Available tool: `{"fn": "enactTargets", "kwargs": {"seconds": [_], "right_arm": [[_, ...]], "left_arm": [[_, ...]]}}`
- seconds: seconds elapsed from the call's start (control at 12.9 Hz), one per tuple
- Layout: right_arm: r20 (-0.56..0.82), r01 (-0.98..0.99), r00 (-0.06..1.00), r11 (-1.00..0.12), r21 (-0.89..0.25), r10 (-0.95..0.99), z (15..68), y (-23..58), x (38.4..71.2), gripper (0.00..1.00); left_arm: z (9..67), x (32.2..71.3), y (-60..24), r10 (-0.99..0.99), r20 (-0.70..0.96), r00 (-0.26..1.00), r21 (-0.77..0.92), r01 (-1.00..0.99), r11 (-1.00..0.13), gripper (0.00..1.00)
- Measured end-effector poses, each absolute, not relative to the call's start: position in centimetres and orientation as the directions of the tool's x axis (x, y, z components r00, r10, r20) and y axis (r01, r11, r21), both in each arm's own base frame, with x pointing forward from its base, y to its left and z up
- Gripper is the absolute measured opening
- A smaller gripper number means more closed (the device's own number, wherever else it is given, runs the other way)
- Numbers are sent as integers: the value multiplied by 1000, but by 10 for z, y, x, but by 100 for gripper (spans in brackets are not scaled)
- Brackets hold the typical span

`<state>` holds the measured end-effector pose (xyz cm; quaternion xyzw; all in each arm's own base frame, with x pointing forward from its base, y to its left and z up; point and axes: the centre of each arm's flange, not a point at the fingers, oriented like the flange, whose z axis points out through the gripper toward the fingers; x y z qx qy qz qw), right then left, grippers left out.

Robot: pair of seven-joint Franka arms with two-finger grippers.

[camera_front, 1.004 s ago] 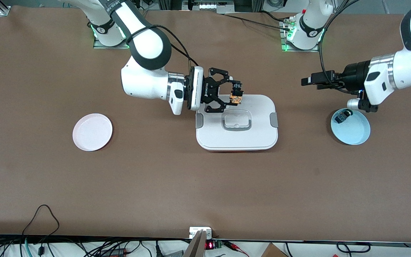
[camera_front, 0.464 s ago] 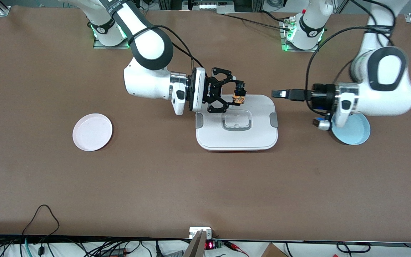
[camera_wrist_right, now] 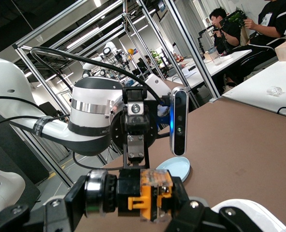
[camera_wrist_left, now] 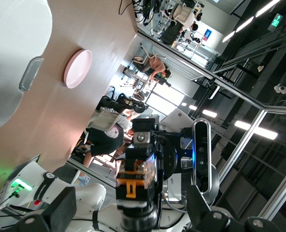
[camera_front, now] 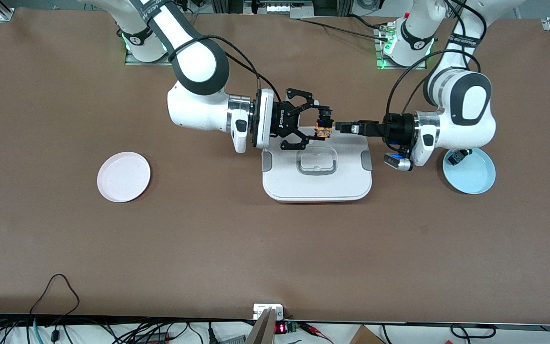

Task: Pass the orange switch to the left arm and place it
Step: 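Hold the switch with the right gripper while the left gripper reaches it, then close the left gripper on the switch and open the right gripper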

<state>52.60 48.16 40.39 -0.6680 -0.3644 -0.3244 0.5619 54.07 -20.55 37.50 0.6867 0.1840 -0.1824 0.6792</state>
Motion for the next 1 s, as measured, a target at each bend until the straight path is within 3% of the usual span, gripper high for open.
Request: {"fn": "enactTargets", "kwargs": {"seconds": [0.31,0.7,1.0], "right_arm": [[843,852,523,-102,-514,122,404,482,526,72],[844,853,522,-101,-513,121,404,483,525,72],[846,854,519,-100,-510,120,404,483,525,72]], "left_arm": [[375,537,-229,15,-502,865,865,502,25,96],[371,537,-229,17,-490,872,872,489,28,37],[371,537,-229,17,-488,872,872,488,29,35]]}}
